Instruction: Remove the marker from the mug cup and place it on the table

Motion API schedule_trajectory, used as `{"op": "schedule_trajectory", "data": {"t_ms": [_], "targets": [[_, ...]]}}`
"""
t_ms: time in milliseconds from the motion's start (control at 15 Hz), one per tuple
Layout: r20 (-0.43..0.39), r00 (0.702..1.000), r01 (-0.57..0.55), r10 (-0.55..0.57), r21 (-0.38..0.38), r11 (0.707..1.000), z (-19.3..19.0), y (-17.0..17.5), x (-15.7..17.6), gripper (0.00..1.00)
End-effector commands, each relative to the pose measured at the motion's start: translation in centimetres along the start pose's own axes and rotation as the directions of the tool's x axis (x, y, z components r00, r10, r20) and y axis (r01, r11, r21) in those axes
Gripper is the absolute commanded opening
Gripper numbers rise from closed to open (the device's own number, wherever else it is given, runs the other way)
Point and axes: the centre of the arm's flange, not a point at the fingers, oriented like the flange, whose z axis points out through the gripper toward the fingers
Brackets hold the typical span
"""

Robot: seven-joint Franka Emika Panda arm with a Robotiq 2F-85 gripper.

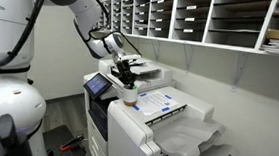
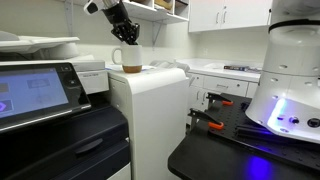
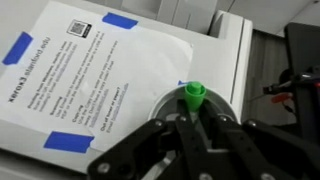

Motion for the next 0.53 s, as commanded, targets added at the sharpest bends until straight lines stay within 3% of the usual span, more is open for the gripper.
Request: {"op": "schedule_trajectory", "data": {"t_ms": [0, 200, 467], "targets": [[-0.017, 1.0, -0.024, 0.022, -0.068, 0.997, -1.1, -0.8, -1.0, 0.05], [-0.084, 0.995, -0.062, 0.055, -0.088, 0.994, -3.3, -1.4, -3.6, 0.05], [-0.188, 0.971, -0.157, 0.146, -0.047, 0.986, -5.9, -2.9, -9.9, 0.05]]}}
